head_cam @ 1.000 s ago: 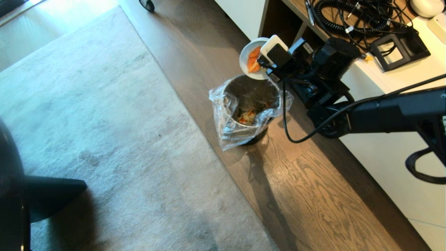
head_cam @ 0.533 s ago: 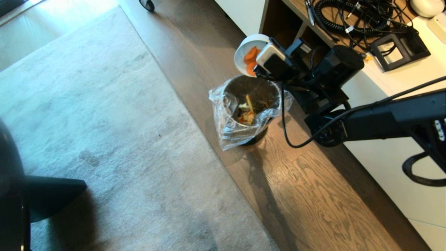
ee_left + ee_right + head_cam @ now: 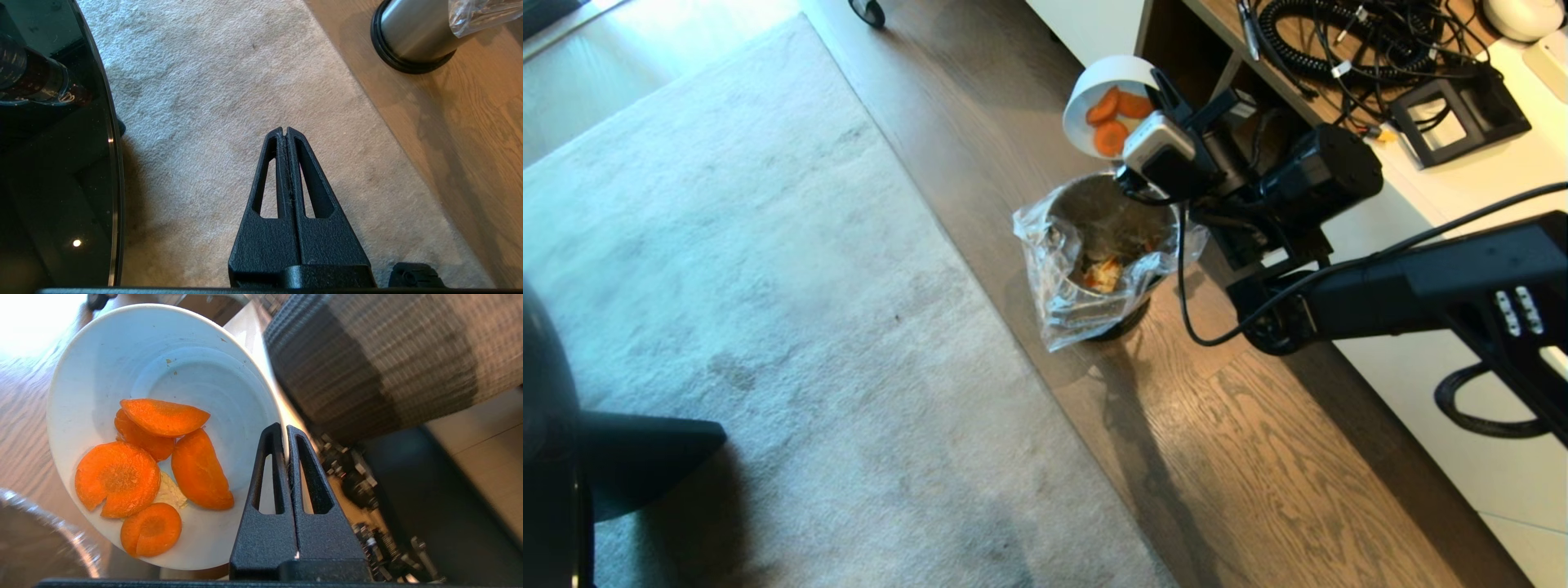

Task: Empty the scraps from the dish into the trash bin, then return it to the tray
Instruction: Pour the leftover food from the bowl into the trash can

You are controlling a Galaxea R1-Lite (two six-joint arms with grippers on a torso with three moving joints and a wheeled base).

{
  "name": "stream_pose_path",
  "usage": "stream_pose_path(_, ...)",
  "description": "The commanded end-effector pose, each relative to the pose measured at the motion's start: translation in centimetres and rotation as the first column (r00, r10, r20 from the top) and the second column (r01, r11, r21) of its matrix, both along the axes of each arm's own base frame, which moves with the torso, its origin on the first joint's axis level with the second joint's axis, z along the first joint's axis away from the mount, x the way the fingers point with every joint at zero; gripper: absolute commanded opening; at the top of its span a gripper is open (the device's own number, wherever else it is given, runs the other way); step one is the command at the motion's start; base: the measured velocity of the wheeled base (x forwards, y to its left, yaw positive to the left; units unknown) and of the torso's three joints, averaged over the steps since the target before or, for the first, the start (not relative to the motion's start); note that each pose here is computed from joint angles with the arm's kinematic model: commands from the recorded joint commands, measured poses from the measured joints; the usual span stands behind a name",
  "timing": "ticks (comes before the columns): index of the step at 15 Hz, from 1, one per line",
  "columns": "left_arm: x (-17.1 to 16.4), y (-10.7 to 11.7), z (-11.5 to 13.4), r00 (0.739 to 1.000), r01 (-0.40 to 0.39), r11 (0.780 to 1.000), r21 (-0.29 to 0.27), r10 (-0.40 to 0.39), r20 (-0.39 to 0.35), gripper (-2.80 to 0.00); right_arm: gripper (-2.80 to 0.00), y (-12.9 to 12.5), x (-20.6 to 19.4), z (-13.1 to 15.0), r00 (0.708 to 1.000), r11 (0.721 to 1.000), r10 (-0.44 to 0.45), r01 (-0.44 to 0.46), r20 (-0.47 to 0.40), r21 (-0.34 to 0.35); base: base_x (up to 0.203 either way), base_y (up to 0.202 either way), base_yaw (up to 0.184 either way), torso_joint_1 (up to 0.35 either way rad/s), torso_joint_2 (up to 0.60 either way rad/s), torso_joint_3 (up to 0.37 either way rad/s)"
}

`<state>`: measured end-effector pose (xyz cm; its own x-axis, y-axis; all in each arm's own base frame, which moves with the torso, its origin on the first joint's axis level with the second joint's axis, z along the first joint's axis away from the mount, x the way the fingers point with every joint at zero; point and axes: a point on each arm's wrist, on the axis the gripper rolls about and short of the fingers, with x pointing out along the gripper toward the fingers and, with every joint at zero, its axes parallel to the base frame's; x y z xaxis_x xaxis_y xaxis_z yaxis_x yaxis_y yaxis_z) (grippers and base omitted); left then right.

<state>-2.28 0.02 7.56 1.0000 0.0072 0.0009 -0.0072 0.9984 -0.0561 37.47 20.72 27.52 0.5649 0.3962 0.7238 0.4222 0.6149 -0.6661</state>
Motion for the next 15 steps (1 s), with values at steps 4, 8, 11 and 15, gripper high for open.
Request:
stream_pose_path(4,0.0,0.0,0.0,1.000,0.000,1.000,-0.001,0.000,0.001,-2.80,-2.80,0.1,-0.2,-0.6,0.995,1.000,0.030,-0.029,0.096,-0.012,0.000,0.000,0.000,0.000,0.00,0.000)
stream_pose_path(8,0.0,0.0,0.0,1.000,0.000,1.000,-0.001,0.000,0.001,-2.80,-2.80,0.1,-0.3,0.1,0.991,0.999,0.039,-0.038,0.126,-0.012,0.000,0.000,0.000,0.000,0.00,0.000)
stream_pose_path(11,0.0,0.0,0.0,1.000,0.000,1.000,-0.001,0.000,0.001,-2.80,-2.80,0.0,-0.3,0.3,0.990,0.999,0.041,-0.040,0.134,-0.013,0.000,0.000,0.000,0.000,0.00,0.000)
stream_pose_path(15,0.0,0.0,0.0,1.000,0.000,1.000,-0.002,0.000,0.001,-2.80,-2.80,0.0,-0.4,0.3,0.988,0.998,0.062,-0.057,0.144,-0.035,0.000,0.000,0.000,0.000,0.00,0.000)
